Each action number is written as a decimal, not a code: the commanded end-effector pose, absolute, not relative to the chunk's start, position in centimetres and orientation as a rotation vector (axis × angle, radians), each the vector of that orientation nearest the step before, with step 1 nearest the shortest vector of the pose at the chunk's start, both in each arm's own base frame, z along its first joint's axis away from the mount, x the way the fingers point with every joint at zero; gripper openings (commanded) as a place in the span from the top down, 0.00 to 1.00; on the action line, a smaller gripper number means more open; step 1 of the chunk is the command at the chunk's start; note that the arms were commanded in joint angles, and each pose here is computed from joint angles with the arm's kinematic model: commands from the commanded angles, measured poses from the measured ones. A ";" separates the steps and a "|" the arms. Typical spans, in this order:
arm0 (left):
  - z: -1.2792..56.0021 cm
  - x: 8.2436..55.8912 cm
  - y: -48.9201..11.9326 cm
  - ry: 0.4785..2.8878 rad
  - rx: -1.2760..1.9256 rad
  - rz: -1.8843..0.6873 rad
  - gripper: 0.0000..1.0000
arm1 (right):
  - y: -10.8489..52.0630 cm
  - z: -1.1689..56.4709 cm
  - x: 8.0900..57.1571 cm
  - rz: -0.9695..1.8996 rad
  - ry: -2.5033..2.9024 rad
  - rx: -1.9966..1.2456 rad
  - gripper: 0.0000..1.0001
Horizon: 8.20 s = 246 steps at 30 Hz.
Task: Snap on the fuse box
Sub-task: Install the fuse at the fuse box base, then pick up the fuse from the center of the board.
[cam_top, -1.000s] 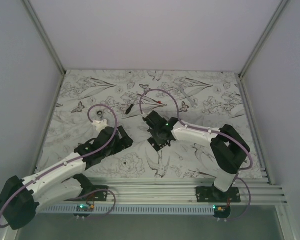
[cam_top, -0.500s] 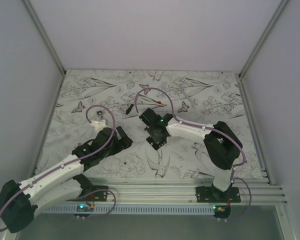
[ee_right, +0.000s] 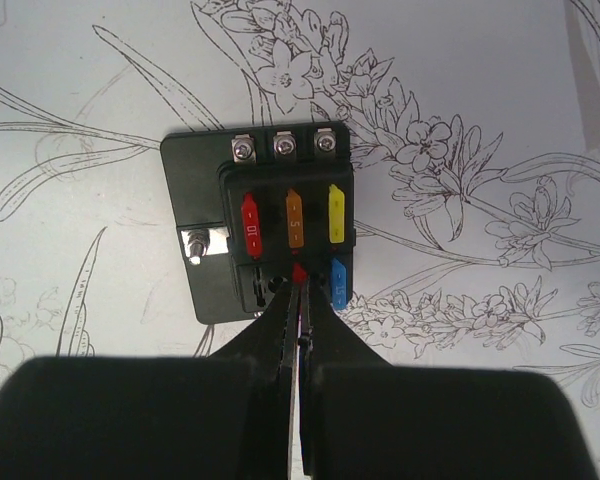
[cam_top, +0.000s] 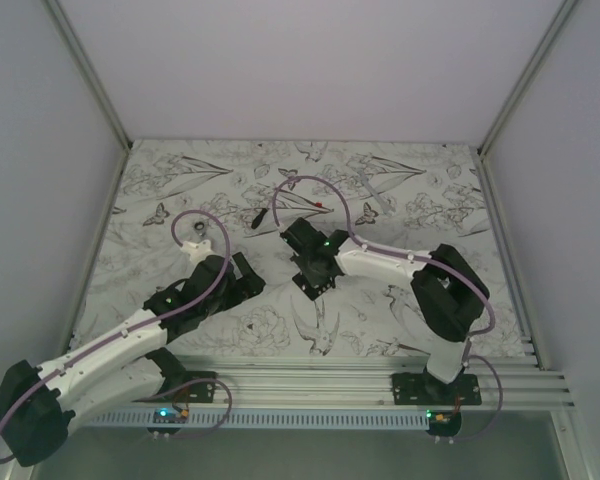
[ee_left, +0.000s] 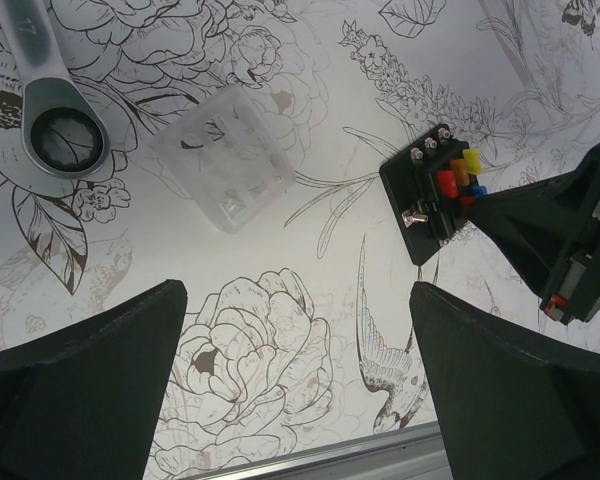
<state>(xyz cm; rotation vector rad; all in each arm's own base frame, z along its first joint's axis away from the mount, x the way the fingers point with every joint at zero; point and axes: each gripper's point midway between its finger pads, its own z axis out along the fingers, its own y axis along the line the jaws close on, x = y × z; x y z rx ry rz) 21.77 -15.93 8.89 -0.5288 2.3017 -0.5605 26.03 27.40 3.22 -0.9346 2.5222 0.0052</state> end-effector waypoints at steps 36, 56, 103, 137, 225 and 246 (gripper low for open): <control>8.7 21.0 -15.3 2.321 -0.530 -0.546 0.00 | 27.7 5.0 24.4 0.051 2.567 -0.991 0.86; 8.7 21.1 -15.1 2.323 -0.513 -0.523 0.00 | 30.9 8.0 26.2 0.190 2.442 -0.987 0.71; 8.6 20.7 -15.3 2.341 -0.515 -0.539 0.00 | 26.7 2.2 22.7 0.061 2.642 -0.937 0.84; 8.3 21.6 -14.7 2.370 -0.461 -0.446 0.00 | 27.6 5.8 52.0 -0.004 2.227 -0.332 0.49; 9.3 22.3 -18.4 2.473 -0.361 -0.573 0.00 | 22.9 3.3 38.8 0.004 2.354 -0.167 0.53; 9.2 22.2 -18.5 2.480 -0.359 -0.578 0.00 | 20.7 1.9 36.3 -0.003 2.469 -0.282 0.53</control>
